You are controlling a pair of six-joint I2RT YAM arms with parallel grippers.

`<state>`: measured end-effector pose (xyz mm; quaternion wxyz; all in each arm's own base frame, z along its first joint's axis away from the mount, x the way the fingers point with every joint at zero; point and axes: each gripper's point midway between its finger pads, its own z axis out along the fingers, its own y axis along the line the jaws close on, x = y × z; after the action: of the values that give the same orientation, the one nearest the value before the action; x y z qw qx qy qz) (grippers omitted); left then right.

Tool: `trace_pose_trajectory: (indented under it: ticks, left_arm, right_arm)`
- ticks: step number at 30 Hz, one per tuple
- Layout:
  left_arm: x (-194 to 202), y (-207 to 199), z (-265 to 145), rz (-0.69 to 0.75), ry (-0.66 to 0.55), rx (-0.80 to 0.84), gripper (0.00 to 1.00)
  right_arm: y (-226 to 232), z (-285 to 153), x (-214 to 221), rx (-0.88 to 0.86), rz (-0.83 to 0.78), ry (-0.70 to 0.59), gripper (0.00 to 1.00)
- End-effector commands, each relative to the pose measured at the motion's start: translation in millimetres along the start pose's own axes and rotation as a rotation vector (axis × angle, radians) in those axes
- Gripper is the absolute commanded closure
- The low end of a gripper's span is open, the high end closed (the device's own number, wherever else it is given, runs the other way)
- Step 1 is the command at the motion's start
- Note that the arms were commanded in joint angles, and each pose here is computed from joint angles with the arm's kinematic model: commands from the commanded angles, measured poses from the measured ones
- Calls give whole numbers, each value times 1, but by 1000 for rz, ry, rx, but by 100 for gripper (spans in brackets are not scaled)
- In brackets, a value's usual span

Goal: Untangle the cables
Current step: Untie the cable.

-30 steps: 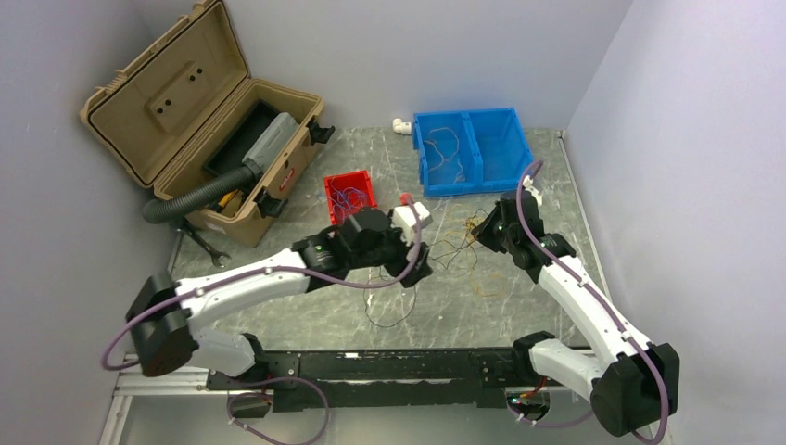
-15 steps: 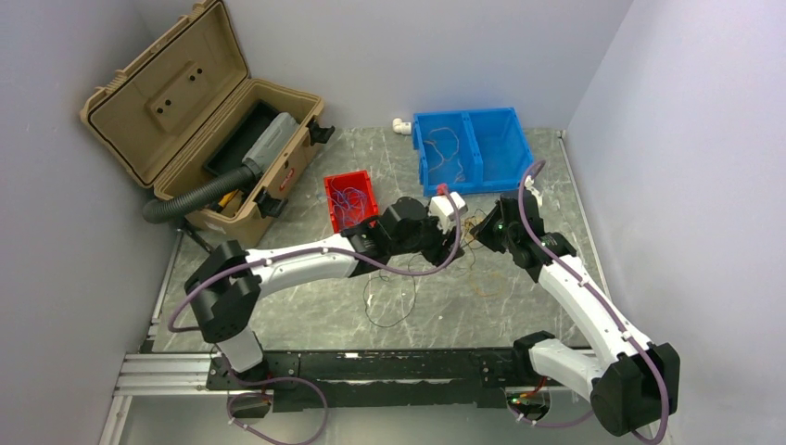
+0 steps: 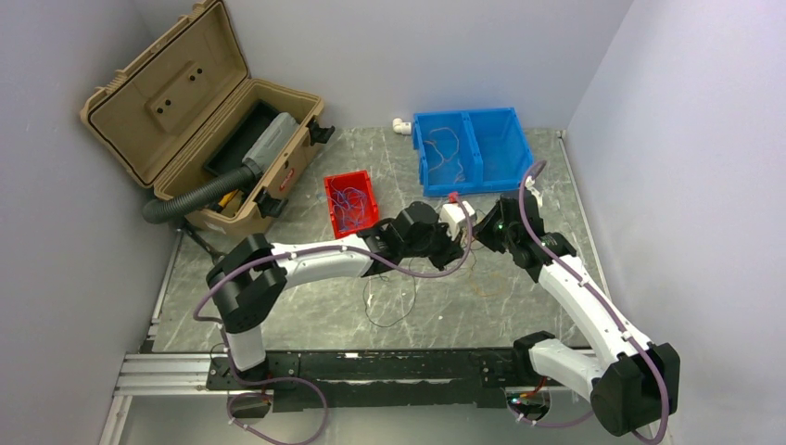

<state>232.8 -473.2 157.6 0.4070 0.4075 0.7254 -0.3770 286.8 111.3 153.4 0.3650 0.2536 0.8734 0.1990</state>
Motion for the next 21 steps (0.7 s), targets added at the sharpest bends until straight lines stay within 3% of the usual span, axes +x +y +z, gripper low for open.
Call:
trace_pose_trajectory:
  ticks: [1, 2, 3, 8, 13, 19, 21]
  left_arm:
    - [-38, -15, -18, 46, -139, 40, 100]
    - [-42, -16, -25, 53, -155, 37, 100]
    - [-46, -18, -31, 59, -163, 37, 100]
    - [-60, -25, -62, 62, -171, 30, 100]
    - [-72, -34, -102, 59, -214, 28, 100]
    - [-61, -22, -149, 43, -206, -85, 100]
    - [-54, -15, -165, 34, -205, -136, 100]
  right_arm:
    - [1, 1, -3, 3, 28, -14, 78]
    - [-1, 3, -1, 9, 30, -13, 66]
    - [-2, 6, 0, 11, 34, -13, 61]
    - [-16, 28, 9, 48, 42, -8, 49]
    - [-51, 57, 22, 168, 58, 33, 48]
    - [-91, 65, 6, 256, 104, -6, 46]
    - [-101, 63, -3, 273, 118, -28, 40]
